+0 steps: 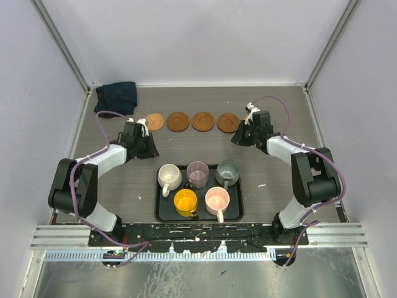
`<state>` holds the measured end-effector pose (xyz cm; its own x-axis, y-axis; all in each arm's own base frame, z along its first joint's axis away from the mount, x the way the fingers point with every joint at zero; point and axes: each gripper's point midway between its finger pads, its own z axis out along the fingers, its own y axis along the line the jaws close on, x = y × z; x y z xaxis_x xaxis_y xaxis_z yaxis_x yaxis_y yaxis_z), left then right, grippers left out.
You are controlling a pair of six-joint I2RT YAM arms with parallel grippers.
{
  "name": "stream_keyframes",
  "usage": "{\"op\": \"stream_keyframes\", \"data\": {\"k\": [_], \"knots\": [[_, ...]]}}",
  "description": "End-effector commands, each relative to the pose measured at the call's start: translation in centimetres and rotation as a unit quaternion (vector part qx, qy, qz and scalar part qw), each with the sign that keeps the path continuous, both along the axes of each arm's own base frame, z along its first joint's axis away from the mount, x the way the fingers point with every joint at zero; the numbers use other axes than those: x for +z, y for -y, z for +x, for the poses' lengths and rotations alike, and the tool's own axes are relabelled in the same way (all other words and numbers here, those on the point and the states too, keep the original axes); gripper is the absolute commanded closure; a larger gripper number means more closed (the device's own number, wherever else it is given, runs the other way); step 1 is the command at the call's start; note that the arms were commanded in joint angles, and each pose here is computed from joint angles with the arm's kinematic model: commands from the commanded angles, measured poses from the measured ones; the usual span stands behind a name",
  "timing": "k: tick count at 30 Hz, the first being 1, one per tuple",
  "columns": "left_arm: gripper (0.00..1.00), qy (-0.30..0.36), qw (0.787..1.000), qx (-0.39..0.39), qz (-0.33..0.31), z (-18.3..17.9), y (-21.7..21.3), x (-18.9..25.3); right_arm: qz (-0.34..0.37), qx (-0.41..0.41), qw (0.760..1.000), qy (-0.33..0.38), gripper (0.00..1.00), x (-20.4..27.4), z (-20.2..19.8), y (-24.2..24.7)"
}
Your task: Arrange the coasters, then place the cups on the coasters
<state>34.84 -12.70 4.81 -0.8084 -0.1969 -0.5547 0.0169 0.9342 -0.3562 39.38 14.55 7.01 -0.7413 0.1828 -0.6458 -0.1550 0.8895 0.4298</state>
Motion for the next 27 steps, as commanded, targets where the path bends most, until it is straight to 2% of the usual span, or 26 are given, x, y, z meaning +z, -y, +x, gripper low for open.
{"op": "stream_keyframes", "data": {"k": [1, 15, 27], "knots": [[0.71, -0.020, 0.999, 0.032, 0.011, -1.5, -1.1, -0.4, 0.029, 0.016, 0.999, 0.009, 0.84, 0.2, 0.4, -1.2], [0.71, -0.057, 0.998, 0.024, 0.007, -2.9, -0.4, -2.2, 0.030, 0.025, 0.998, -0.048, 0.85, -3.9, -3.5, -2.2], [0.71, -0.052, 0.999, 0.001, -0.011, -2.7, 1.6, -2.1, 0.010, 0.014, 0.998, -0.058, 0.86, -4.6, -6.1, -1.3]]}}
